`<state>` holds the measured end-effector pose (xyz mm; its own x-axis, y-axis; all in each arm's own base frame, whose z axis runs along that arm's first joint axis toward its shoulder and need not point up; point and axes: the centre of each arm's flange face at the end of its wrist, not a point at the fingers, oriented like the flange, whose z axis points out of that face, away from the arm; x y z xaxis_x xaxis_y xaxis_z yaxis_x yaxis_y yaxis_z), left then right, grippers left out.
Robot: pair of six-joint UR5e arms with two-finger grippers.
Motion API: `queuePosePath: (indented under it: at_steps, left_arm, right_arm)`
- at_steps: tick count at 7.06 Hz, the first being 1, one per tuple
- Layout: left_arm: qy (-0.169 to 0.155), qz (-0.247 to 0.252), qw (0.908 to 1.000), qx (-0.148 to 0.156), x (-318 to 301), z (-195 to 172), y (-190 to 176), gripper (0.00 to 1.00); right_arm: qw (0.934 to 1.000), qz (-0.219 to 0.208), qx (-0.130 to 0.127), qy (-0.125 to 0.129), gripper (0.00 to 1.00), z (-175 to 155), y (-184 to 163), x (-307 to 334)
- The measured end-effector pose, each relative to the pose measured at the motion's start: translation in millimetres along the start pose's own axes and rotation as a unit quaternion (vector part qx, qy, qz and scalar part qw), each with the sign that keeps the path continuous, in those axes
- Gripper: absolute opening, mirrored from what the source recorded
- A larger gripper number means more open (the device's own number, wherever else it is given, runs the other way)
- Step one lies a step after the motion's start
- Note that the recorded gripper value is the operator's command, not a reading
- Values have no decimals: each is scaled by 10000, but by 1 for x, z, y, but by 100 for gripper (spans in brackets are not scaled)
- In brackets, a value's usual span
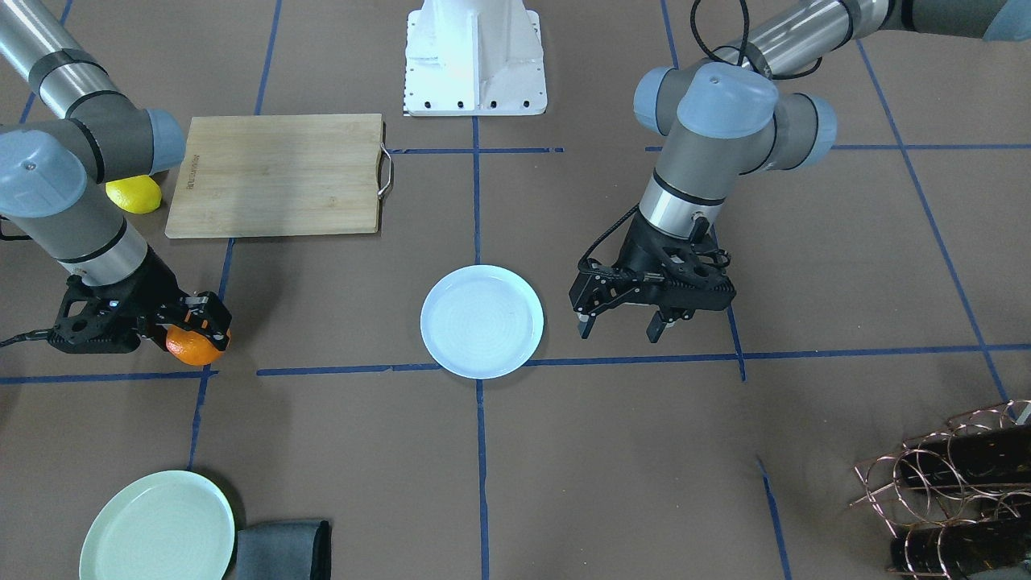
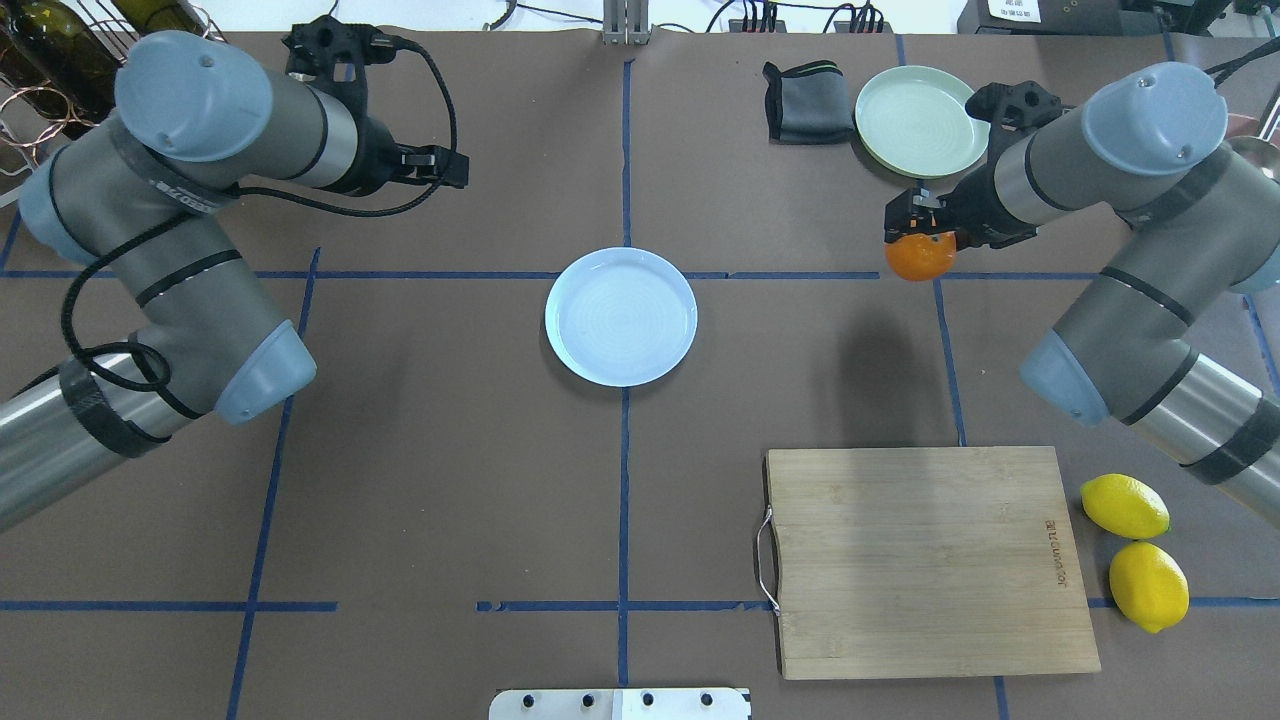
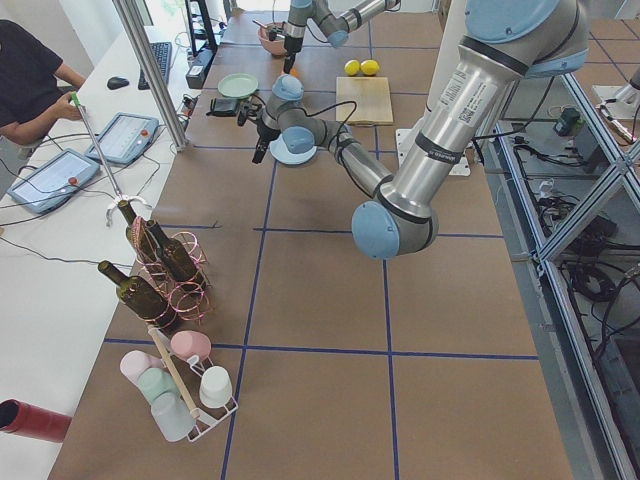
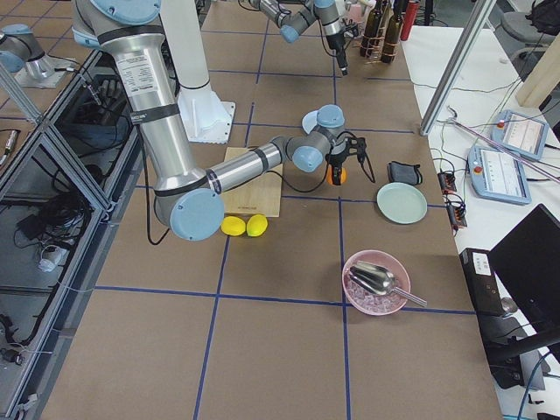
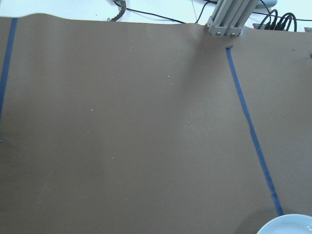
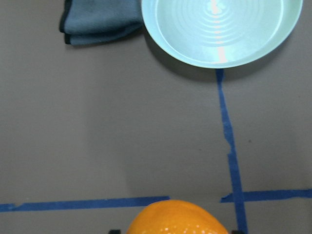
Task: Pick orange to plate
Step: 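Grasp the orange with the right gripper and lift it while the left arm withdraws, then carry the orange with the right gripper and set it on the light blue plate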
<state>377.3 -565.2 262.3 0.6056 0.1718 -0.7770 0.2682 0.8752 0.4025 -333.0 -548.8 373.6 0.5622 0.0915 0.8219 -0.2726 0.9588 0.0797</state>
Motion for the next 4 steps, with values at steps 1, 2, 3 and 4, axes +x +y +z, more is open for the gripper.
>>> queuePosePath:
  at_steps: [1, 2, 3, 4]
  left_arm:
    - [-145, 217, 9997, 40, -24, -9, -7, 100]
    - [-229, 341, 9992, -14, -48, -19, -19, 100]
    - [-197, 373, 9991, -65, -69, -33, -33, 100]
    - [-197, 345, 9992, -19, -85, -45, -45, 100]
  right_arm:
    - [9997, 77, 56, -207, 0, -4, 5, -40]
    - [9992, 85, 131, -363, 0, -2, 16, -81]
    - [9987, 48, 197, -478, 0, 2, 29, -115]
    - [9982, -30, 235, -547, 0, 8, 41, -142]
